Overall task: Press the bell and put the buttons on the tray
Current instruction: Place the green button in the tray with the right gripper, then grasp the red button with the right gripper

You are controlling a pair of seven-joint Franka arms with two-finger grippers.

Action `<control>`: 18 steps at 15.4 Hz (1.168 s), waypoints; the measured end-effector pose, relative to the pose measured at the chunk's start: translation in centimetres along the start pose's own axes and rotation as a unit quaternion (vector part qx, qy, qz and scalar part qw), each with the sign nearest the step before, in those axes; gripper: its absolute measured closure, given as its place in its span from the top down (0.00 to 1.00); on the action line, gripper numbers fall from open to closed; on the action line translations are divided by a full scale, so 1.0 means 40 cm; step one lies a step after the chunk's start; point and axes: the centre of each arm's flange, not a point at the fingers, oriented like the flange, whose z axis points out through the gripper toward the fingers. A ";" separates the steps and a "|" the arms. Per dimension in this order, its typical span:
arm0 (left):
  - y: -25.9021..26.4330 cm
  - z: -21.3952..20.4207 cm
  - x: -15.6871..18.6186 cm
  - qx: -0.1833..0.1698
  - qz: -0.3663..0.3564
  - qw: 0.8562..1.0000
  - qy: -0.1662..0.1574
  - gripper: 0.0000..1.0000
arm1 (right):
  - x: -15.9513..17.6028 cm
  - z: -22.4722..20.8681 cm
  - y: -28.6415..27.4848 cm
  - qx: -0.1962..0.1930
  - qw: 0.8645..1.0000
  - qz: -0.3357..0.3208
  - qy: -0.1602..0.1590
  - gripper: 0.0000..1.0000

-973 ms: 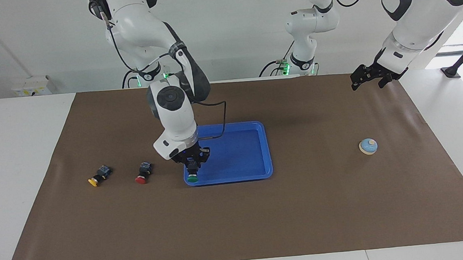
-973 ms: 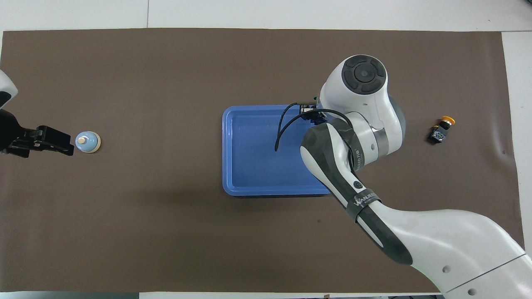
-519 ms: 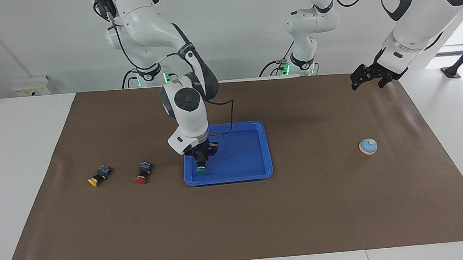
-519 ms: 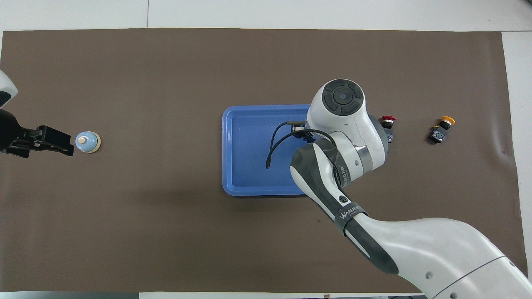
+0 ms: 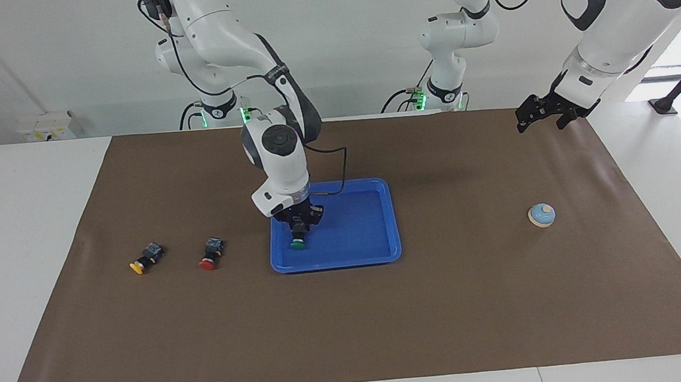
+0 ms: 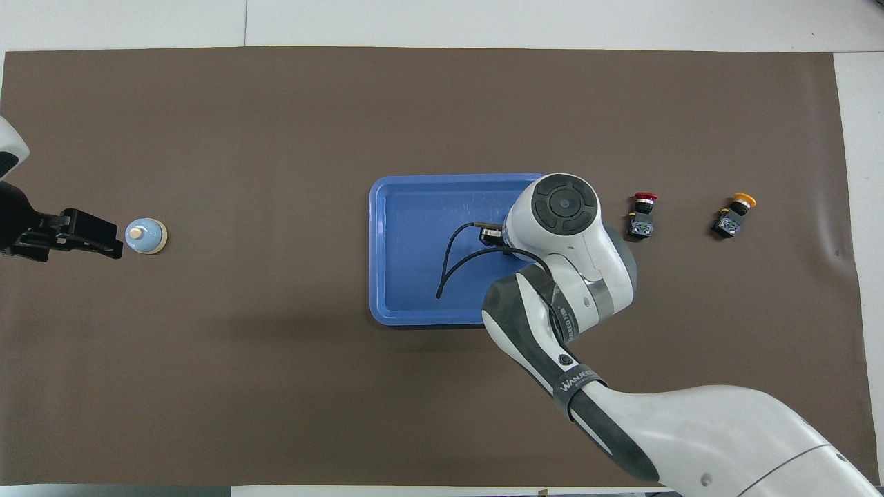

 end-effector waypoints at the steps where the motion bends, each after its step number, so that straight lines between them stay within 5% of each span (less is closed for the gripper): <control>1: 0.000 0.000 0.000 0.000 0.000 1.000 0.000 1.00 | 0.001 -0.028 0.008 0.001 1.000 0.009 -0.005 0.68; 4: 0.000 0.000 0.000 0.000 0.000 1.000 0.000 1.00 | 0.022 -0.170 0.063 -0.002 0.999 0.033 -0.016 0.98; 9: 0.000 0.000 0.000 0.000 0.000 1.000 0.000 1.00 | 0.118 -0.288 0.273 -0.002 0.999 0.048 -0.017 1.00; 14: 0.000 0.000 0.000 0.000 0.000 1.000 0.000 1.00 | 0.210 -0.210 0.523 0.005 0.998 0.057 0.001 1.00; 18: 0.000 0.000 0.000 0.000 0.000 1.000 0.000 1.00 | 0.162 -0.072 0.576 0.015 0.997 0.065 0.032 1.00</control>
